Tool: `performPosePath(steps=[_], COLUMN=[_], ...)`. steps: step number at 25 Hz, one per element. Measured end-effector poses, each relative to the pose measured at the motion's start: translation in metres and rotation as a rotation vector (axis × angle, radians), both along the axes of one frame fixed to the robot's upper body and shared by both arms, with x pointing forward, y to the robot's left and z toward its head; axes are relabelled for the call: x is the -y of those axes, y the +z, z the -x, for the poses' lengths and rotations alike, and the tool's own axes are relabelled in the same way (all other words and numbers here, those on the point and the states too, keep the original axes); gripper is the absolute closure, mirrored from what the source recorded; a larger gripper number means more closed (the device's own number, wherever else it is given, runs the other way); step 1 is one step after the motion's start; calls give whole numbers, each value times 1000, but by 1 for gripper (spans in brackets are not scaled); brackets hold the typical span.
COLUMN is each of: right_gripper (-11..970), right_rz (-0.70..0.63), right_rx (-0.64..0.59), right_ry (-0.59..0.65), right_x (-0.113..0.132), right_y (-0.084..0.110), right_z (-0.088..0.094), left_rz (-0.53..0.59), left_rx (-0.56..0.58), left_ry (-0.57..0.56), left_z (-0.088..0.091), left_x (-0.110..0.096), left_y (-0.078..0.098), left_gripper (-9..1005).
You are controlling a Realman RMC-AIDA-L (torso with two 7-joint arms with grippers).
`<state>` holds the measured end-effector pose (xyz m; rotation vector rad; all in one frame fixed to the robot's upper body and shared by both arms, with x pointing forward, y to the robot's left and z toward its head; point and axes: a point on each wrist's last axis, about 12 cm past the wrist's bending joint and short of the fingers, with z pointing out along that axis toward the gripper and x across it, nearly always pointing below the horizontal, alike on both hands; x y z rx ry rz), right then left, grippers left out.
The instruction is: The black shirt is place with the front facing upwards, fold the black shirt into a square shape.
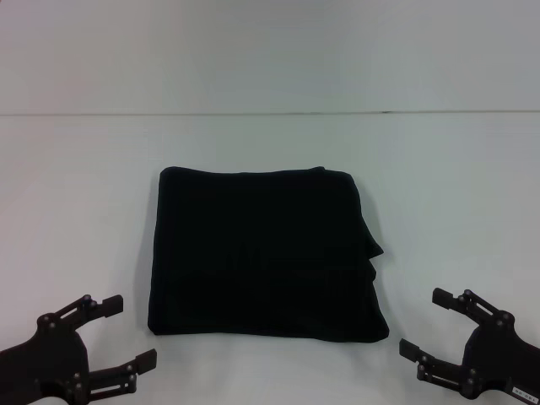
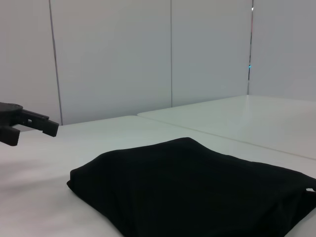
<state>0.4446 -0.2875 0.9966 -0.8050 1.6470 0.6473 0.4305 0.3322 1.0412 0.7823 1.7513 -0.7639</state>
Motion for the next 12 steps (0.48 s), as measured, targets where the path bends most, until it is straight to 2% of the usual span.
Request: performPosePath(steps=[12], right_gripper=[17], right_rz=[-5], right_rx=[1], right_ry=[-1], right_x=[0], right_y=[0], right_z=[0], left_rz=[-1], left_rx=[1], left_ry=[4], left_z=[0], left_x=[0], left_y=[0], left_gripper=[48])
